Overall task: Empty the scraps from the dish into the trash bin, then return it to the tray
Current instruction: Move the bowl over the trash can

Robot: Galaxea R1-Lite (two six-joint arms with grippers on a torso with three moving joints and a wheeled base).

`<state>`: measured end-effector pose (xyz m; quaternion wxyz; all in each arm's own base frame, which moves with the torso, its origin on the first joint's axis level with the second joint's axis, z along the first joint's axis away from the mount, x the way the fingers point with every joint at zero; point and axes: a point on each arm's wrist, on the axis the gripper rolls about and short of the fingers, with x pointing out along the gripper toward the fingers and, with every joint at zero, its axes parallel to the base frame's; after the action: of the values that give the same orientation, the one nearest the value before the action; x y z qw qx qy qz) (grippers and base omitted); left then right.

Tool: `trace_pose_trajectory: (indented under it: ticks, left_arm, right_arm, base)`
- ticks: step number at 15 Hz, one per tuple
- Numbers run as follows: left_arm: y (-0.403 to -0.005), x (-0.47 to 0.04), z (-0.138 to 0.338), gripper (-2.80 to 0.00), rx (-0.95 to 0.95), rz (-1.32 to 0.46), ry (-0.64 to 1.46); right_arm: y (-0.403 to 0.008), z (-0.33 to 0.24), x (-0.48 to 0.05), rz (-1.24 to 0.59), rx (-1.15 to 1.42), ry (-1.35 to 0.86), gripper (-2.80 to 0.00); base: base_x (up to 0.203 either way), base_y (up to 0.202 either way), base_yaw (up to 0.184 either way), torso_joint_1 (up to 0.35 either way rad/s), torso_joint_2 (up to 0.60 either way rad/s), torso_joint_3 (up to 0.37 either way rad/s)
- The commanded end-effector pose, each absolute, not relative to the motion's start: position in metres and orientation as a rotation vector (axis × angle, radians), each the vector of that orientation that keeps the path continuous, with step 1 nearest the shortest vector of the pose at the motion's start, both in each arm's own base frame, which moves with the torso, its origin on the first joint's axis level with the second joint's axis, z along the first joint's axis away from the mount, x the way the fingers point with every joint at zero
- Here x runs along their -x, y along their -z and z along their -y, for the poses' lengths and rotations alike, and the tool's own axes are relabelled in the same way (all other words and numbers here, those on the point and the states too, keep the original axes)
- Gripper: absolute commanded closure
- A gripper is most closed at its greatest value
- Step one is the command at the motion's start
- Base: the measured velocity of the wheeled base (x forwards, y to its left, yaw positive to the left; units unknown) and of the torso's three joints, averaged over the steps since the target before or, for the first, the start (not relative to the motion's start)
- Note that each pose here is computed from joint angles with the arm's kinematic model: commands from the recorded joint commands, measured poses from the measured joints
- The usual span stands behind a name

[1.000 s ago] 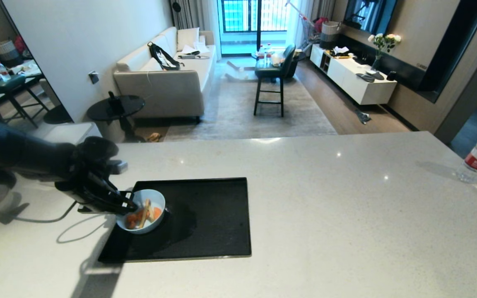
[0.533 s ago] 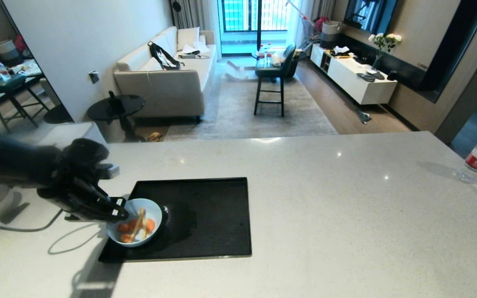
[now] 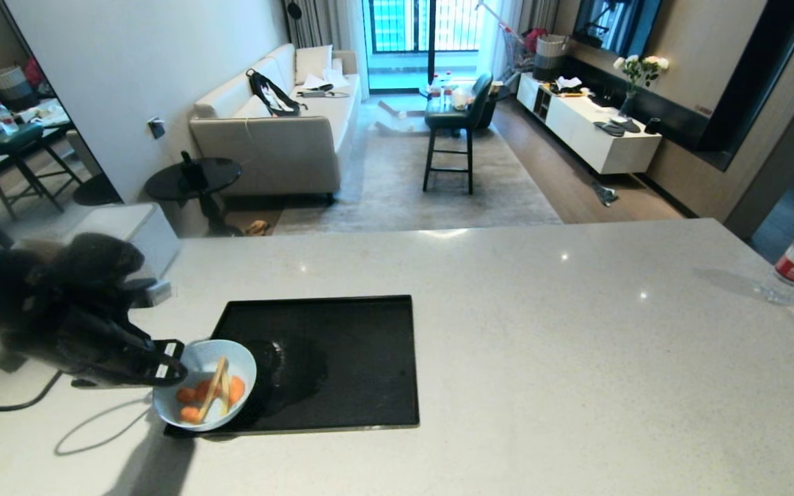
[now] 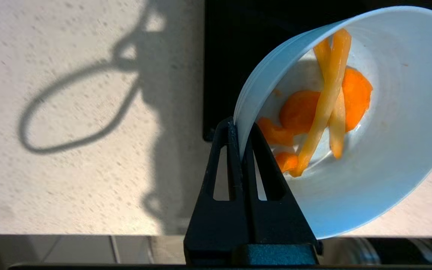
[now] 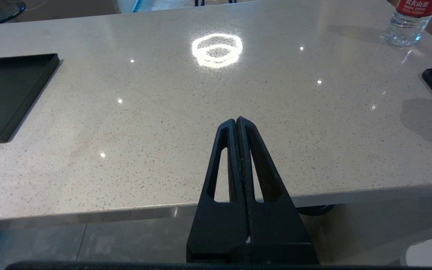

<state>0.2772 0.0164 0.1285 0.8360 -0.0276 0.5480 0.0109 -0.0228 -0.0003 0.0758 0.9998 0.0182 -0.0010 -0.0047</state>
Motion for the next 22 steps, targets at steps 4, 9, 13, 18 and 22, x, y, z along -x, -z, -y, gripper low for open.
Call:
trace_pose_trajectory:
  ticks: [4, 9, 13, 18, 22]
  left_arm:
    - [-0.173, -0.231, -0.018, 0.00, 0.178, -1.094, -0.005]
    - [-0.191, -0.165, -0.013, 0.00, 0.186, -1.044, -0.003]
    - [-0.193, -0.107, -0.008, 0.00, 0.191, -1.037, 0.001]
    - [-0.189, -0.056, -0.002, 0.00, 0.201, -1.046, 0.018]
    - [-0.180, -0.040, -0.001, 0.00, 0.196, -1.067, 0.006]
  right_arm:
    - [-0.076, 0.000, 0.023, 0.002, -0.037, 0.009, 0.00]
    - [-0.076, 0.000, 0.023, 0.003, -0.037, 0.009, 0.00]
    - [-0.076, 0.000, 0.023, 0.002, -0.037, 0.009, 0.00]
    - [-0.076, 0.000, 0.023, 0.002, -0.037, 0.009, 0.00]
    - [-0.076, 0.000, 0.023, 0.003, -0.037, 0.009, 0.00]
  base:
    - [0.000, 0.000, 0.000, 0.000, 0.00, 0.000]
    - [0.000, 0.000, 0.000, 0.000, 0.00, 0.000]
    - [0.000, 0.000, 0.000, 0.000, 0.00, 0.000]
    - [0.000, 0.000, 0.000, 0.000, 0.00, 0.000]
    - [0.000, 0.000, 0.000, 0.000, 0.00, 0.000]
